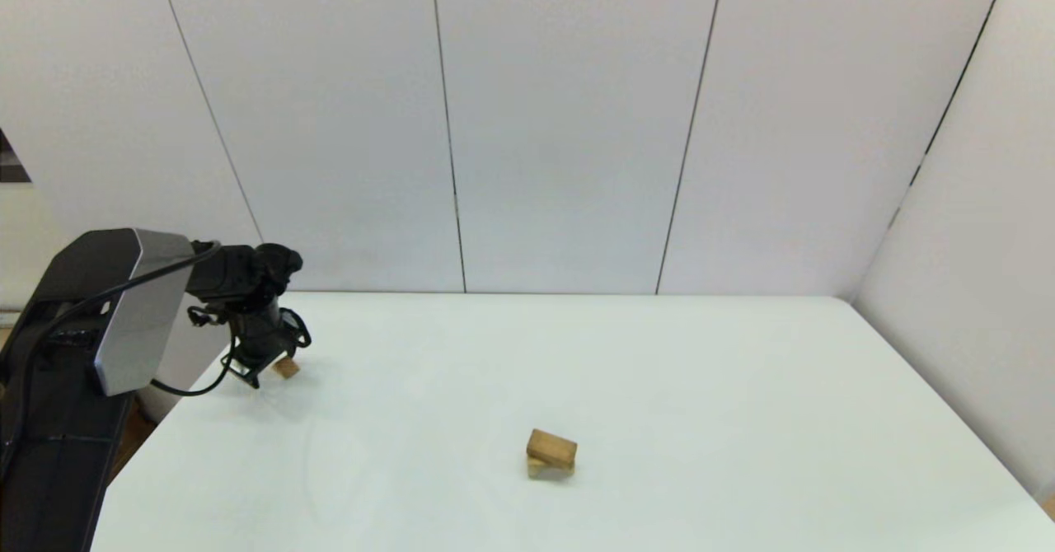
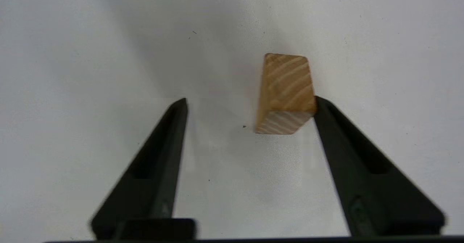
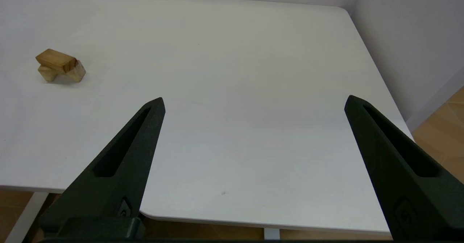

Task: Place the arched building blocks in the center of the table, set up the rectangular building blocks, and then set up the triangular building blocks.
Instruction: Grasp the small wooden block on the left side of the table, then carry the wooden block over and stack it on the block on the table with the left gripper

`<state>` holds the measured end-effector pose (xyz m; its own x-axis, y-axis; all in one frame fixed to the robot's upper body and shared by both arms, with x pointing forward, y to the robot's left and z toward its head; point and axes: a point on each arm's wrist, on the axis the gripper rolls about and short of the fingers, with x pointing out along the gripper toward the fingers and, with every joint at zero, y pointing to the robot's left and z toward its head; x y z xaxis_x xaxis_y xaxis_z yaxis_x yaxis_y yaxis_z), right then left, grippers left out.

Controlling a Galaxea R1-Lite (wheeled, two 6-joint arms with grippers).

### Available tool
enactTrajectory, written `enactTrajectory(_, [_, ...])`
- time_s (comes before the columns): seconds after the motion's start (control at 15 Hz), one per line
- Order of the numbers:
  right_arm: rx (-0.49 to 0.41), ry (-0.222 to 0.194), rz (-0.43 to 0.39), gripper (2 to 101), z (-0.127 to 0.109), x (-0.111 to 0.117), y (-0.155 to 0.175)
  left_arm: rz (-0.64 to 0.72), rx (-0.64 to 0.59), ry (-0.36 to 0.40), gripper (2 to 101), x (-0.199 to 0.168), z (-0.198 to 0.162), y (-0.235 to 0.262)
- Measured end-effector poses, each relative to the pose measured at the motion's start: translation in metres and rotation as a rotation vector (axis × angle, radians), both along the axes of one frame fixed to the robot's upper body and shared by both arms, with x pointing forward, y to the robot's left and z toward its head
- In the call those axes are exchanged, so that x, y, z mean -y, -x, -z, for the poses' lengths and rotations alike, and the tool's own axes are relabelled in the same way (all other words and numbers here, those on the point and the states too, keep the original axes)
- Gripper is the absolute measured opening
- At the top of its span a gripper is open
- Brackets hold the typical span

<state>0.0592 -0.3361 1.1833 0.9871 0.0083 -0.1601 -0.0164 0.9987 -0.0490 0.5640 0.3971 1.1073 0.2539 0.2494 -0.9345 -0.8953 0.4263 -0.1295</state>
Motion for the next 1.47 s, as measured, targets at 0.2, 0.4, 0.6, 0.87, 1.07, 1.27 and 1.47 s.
enactTrajectory(0.2, [0.0, 0.0, 0.0, 98.0, 0.0, 0.0, 0.0, 0.001, 0.0, 0.0, 46.0, 0.0, 0.0, 0.0])
enactTrajectory(0.4, [0.0, 0.0, 0.0, 98.0, 0.0, 0.0, 0.0, 0.0, 0.0, 0.0, 20.8, 0.0, 0.0, 0.0])
enactTrajectory(0.6, [0.0, 0.0, 0.0, 98.0, 0.0, 0.0, 0.0, 0.001, 0.0, 0.0, 20.9, 0.0, 0.0, 0.0])
enactTrajectory(0.87, [0.0, 0.0, 0.0, 98.0, 0.0, 0.0, 0.0, 0.011, -0.004, 0.006, 20.9, 0.006, -0.009, 0.002])
enactTrajectory(1.07, [0.0, 0.0, 0.0, 98.0, 0.0, 0.0, 0.0, 0.101, 0.023, 0.026, 20.9, 0.045, -0.048, 0.007])
enactTrajectory(1.27, [0.0, 0.0, 0.0, 98.0, 0.0, 0.0, 0.0, 0.345, 0.062, 0.052, 20.9, 0.122, -0.103, 0.027])
enactTrajectory(1.47, [0.0, 0.0, 0.0, 98.0, 0.0, 0.0, 0.0, 0.677, 0.095, 0.026, 20.9, 0.195, -0.149, 0.063])
